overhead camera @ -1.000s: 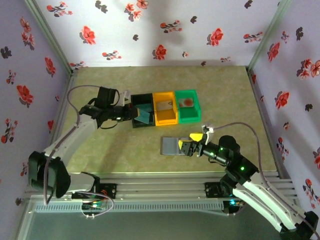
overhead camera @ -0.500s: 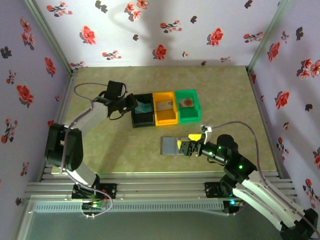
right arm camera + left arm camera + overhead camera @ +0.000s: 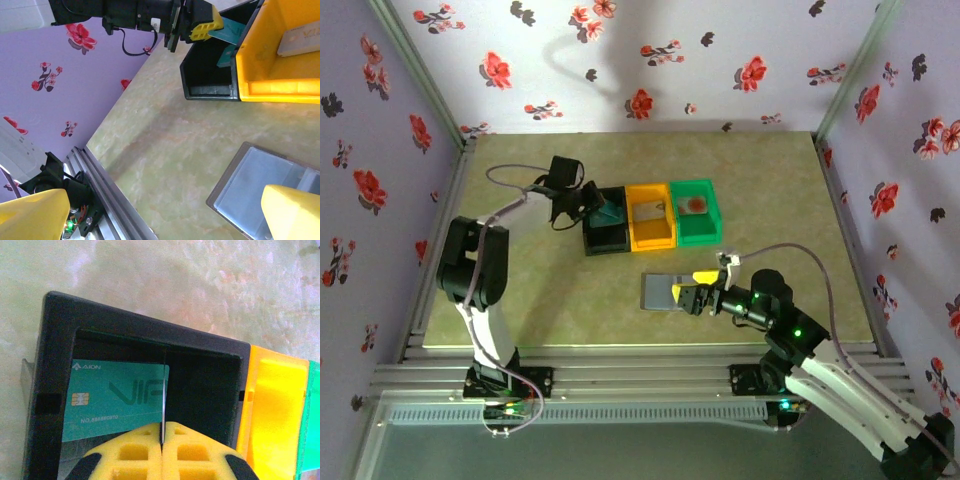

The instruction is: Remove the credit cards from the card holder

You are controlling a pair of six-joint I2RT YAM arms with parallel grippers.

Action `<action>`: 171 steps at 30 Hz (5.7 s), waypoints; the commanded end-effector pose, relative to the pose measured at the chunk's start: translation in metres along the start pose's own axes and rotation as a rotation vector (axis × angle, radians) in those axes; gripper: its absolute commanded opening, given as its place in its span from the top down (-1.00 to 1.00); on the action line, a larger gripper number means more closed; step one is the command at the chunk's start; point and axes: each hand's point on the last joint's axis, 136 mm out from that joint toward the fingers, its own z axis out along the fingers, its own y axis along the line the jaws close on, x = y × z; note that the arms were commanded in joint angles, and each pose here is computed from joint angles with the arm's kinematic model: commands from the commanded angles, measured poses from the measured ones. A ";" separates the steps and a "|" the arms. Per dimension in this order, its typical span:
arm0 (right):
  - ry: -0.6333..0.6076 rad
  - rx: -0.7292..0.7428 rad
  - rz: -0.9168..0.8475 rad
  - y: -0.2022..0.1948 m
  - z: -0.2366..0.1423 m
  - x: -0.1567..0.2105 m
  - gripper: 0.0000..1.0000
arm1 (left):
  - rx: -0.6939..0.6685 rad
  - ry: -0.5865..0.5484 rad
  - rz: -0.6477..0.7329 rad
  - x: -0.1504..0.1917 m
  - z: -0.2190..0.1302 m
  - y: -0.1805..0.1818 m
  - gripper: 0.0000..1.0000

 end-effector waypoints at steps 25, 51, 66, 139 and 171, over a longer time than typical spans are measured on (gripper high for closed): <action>0.023 -0.079 0.006 0.010 0.003 0.006 -0.98 | 0.016 -0.015 -0.013 -0.015 0.020 -0.004 0.72; 0.024 0.012 0.014 -0.005 0.003 0.005 -0.98 | 0.021 -0.147 0.070 -0.053 -0.066 -0.058 -0.13; 0.170 0.448 0.262 -0.095 0.021 0.040 -0.56 | -0.038 0.104 0.153 0.126 -0.063 -0.067 -0.21; 0.268 0.619 0.382 -0.139 0.039 0.073 0.20 | -0.443 0.518 0.240 0.310 -0.011 0.060 -0.46; 0.326 0.591 0.277 -0.112 0.060 0.063 0.93 | -0.384 0.501 0.232 0.307 -0.017 0.049 -0.47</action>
